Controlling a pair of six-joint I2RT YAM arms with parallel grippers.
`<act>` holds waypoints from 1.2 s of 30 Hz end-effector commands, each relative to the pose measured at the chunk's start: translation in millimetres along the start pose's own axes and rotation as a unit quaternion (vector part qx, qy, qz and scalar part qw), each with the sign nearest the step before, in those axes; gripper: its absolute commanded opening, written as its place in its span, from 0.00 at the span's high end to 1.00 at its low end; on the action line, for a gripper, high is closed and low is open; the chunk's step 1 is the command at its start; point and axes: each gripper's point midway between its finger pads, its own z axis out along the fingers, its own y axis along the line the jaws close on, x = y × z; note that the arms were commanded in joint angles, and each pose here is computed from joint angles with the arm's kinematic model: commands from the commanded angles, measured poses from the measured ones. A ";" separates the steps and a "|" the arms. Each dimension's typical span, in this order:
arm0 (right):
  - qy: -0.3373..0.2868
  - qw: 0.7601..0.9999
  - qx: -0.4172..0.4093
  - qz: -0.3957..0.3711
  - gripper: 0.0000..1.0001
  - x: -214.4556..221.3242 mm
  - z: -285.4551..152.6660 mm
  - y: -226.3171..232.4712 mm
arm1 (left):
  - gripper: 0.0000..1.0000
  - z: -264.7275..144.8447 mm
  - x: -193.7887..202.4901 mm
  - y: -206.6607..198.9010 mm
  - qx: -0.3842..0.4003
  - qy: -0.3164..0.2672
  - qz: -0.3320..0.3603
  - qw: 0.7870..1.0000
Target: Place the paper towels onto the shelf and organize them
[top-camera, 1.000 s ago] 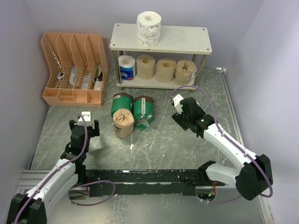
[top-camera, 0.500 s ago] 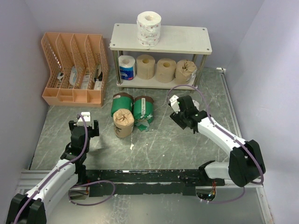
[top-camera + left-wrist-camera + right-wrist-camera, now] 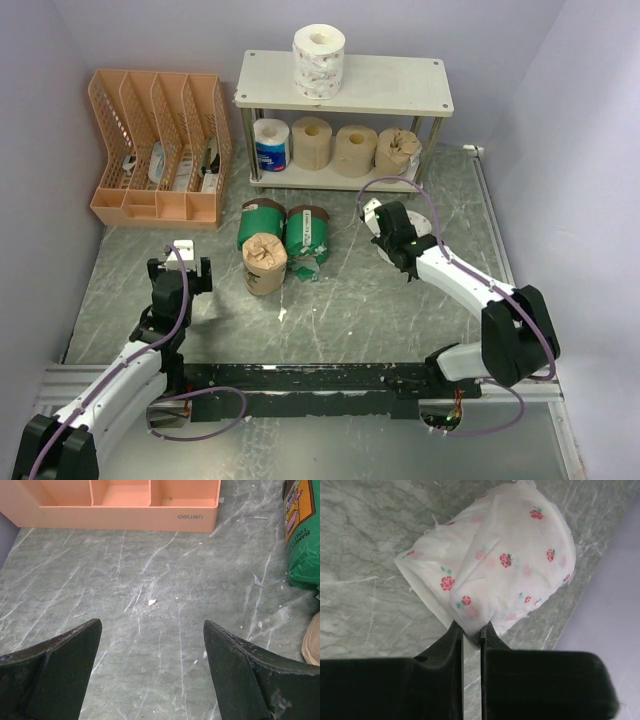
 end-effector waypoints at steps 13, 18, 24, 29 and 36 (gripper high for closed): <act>-0.231 0.909 -0.032 0.346 1.00 -100.8 -106.7 -48.4 | 0.06 5.5 -0.6 2.8 -0.010 0.007 -0.001 1.000; -0.295 0.867 -0.060 0.398 1.00 -135.2 -157.0 -75.1 | 0.06 6.5 0.7 5.7 -0.008 0.012 -0.004 1.000; -0.387 0.767 -0.130 0.495 1.00 -182.2 -214.6 -99.0 | 0.06 10.8 4.6 10.2 -0.014 0.026 -0.010 1.000; -0.482 0.650 -0.194 0.554 1.00 -220.3 -279.1 -129.5 | 0.06 15.3 8.4 10.6 -0.013 0.041 -0.008 0.999; -0.538 0.565 -0.164 0.604 1.00 -250.7 -323.9 -192.0 | 0.06 20.3 12.1 15.5 -0.013 0.056 -0.017 0.998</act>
